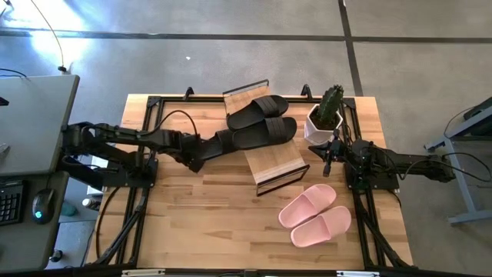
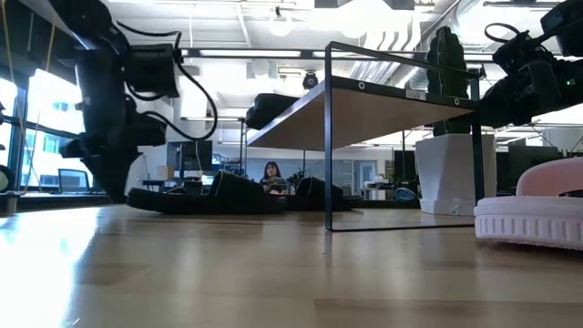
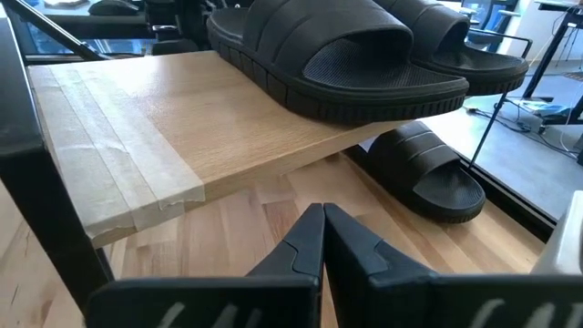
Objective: Pick and place slides into the shelf
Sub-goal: Put the black slide under the shelf
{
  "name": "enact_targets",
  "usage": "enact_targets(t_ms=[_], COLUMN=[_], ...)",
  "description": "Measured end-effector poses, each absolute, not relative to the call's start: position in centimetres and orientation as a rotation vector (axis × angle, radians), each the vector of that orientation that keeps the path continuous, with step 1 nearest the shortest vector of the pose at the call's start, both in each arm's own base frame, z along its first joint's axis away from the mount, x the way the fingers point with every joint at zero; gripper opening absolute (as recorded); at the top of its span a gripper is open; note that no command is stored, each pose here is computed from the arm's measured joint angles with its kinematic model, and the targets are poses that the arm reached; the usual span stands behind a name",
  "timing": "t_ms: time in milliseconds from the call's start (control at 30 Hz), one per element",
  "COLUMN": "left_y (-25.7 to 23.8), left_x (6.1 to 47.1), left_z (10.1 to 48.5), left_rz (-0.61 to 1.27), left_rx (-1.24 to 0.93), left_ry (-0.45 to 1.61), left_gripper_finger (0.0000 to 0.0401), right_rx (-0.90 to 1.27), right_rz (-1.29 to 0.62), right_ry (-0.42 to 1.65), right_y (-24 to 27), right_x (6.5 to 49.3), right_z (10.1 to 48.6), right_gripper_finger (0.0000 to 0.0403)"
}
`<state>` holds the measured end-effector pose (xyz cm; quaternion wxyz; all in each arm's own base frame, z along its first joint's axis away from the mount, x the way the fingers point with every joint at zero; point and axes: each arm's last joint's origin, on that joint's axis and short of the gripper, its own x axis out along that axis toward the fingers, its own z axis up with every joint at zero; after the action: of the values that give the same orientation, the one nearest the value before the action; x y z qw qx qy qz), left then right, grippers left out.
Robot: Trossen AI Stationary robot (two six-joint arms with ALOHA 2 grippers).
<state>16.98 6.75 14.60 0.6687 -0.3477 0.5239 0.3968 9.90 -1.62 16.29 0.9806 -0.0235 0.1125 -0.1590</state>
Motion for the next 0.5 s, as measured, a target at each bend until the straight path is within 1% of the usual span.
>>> enact_targets(t_ms=[200, 500], left_y=[7.8, 9.1], left_x=[17.6, 18.0], left_z=[14.6, 14.6], left_rz=[0.881, 0.902], left_rx=[-0.766, -0.735], left_ry=[1.056, 0.980], left_gripper_finger=[0.0003, 0.0002], right_rx=[-0.040, -0.040], right_rz=[-0.321, -0.322], right_ry=[0.225, 0.226], right_y=[-1.6, -1.6], right_x=[9.9, 9.9], right_z=[16.3, 16.3], right_gripper_finger=[0.0000, 0.0000])
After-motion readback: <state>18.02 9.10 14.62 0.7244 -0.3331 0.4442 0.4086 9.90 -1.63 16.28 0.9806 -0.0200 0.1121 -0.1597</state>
